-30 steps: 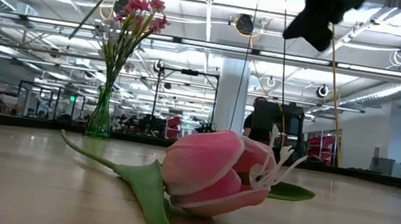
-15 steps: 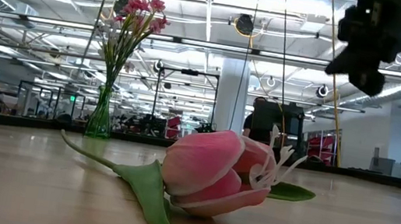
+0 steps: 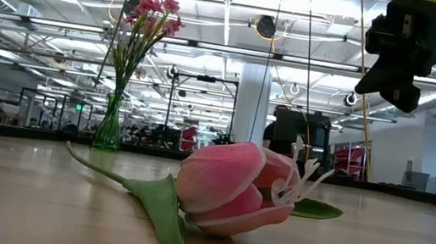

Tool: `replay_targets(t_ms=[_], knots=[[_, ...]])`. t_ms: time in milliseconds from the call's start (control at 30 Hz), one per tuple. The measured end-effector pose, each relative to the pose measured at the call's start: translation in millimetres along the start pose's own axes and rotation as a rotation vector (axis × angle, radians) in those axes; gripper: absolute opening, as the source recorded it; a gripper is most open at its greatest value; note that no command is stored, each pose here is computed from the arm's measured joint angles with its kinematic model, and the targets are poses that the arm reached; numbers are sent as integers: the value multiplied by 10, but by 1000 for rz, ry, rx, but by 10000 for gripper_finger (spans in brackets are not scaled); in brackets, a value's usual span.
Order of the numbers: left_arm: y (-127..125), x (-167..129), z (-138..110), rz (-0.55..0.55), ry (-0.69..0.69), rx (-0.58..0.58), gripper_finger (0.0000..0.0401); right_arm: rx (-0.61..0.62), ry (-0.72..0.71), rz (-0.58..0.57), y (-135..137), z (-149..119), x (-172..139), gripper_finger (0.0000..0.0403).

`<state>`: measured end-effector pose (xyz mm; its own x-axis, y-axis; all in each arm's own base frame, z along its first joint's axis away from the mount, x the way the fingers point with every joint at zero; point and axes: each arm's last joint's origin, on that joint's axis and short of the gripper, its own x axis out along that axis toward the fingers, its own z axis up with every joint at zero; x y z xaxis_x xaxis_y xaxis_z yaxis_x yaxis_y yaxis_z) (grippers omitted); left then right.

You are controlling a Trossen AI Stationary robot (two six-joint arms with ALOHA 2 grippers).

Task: Sort flowers into vase by color
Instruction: Put the top pink tulip into the green vase

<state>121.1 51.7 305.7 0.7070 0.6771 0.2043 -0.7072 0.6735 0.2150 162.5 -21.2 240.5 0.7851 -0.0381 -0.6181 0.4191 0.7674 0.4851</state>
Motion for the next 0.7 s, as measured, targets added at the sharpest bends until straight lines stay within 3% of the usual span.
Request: replay_targets(t_ms=[133,300,467,700], knots=[[102,59,-16,54,-14,11,8,-35,-9,6,6,9,1,0],[216,86,-132,125,-173,-43,8,-75,-34,23,23,33,0,0],[274,62,-353,187,-176,-102,8,-74,-36,24,24,34,0,0],[352,39,-364,245,-242,-96,8,-76,-36,23,24,34,0,0]])
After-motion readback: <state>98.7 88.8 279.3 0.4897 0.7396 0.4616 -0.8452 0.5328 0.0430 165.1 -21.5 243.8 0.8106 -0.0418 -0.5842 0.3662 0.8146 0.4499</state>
